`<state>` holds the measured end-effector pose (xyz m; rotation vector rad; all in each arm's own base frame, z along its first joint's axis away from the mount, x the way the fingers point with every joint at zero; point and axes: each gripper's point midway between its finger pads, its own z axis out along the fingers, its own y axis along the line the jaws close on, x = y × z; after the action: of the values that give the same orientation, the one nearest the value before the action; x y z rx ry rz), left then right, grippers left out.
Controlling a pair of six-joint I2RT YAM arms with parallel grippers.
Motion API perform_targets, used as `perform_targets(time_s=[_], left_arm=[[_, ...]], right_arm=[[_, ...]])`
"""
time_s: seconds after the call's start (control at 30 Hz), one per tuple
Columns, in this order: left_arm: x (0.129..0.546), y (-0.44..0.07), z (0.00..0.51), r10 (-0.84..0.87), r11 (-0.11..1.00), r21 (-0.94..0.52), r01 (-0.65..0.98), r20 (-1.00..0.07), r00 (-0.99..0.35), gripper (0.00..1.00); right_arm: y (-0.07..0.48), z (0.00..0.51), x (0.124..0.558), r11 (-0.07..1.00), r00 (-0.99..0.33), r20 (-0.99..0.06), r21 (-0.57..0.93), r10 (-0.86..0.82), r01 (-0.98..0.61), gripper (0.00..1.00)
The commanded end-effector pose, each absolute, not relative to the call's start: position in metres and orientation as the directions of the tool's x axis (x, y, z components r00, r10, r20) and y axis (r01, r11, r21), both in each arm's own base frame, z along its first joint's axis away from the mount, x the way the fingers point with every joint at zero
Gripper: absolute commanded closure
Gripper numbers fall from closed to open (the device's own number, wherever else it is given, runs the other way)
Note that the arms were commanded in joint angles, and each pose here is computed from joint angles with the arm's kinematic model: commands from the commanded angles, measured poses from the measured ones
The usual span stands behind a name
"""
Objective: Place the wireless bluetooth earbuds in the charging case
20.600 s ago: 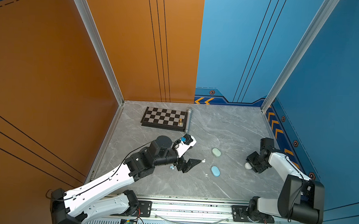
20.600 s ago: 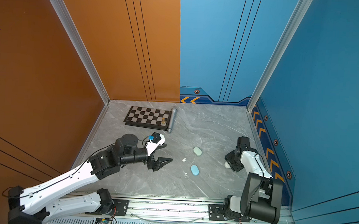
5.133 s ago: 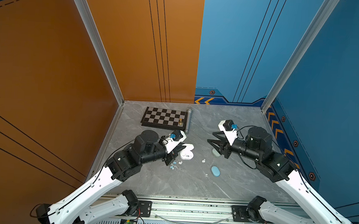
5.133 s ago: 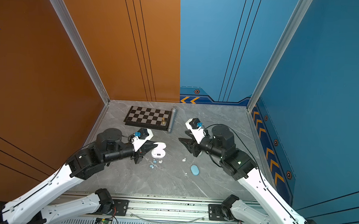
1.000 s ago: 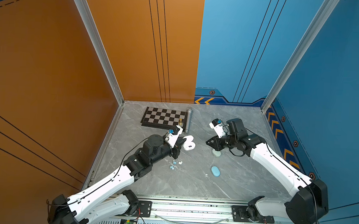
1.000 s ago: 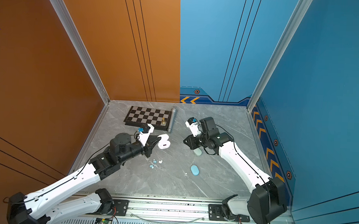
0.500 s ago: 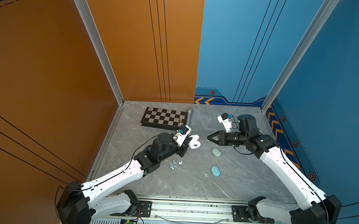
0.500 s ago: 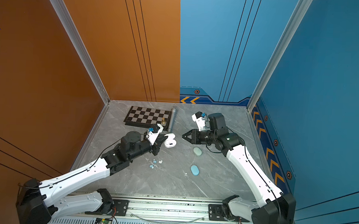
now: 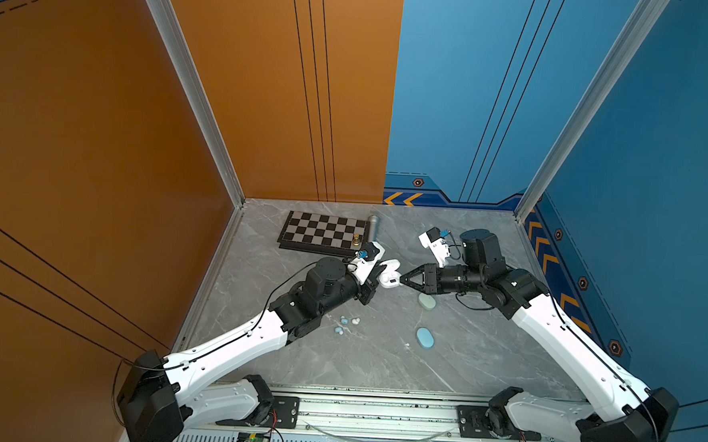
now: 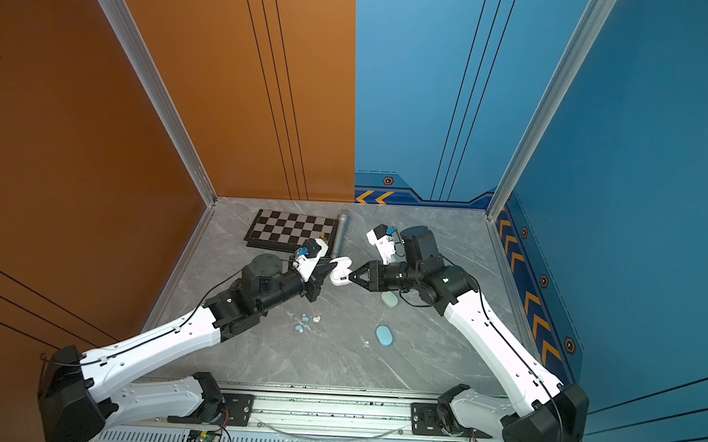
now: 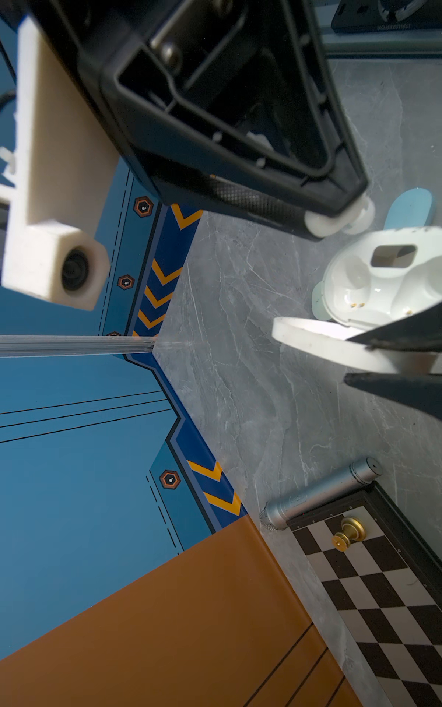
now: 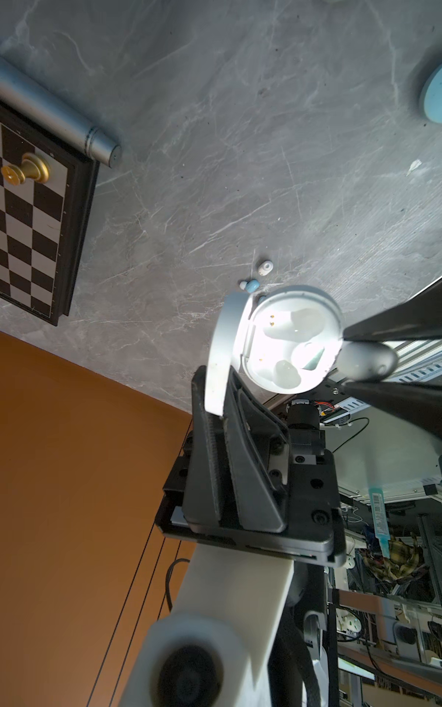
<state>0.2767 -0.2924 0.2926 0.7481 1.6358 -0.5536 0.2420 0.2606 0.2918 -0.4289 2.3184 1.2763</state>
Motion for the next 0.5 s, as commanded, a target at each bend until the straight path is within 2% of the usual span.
perform_targets(time_s=[0.0,0.2,0.47], left_arm=[[0.276,-0.297,0.316,0.145,0.681,0.069,0.729,-0.989,-0.042,1.0],[0.271,-0.299,0.319,0.151,0.672,0.086,0.735,-0.988,-0.022,1.0],[0.271,-0.299,0.326,0.144,0.671,0.094,0.735,-0.989,-0.005,1.0]], right_arm=[[0.262,0.305,0.245,0.523,-0.836,-0.547,0.701,-0.041,-0.484,0.8],[0.262,0.311,0.251,0.531,-0.821,-0.57,0.685,-0.035,-0.499,0.79],[0.257,0.293,0.251,0.575,-0.818,-0.569,0.643,-0.081,-0.505,0.79]])
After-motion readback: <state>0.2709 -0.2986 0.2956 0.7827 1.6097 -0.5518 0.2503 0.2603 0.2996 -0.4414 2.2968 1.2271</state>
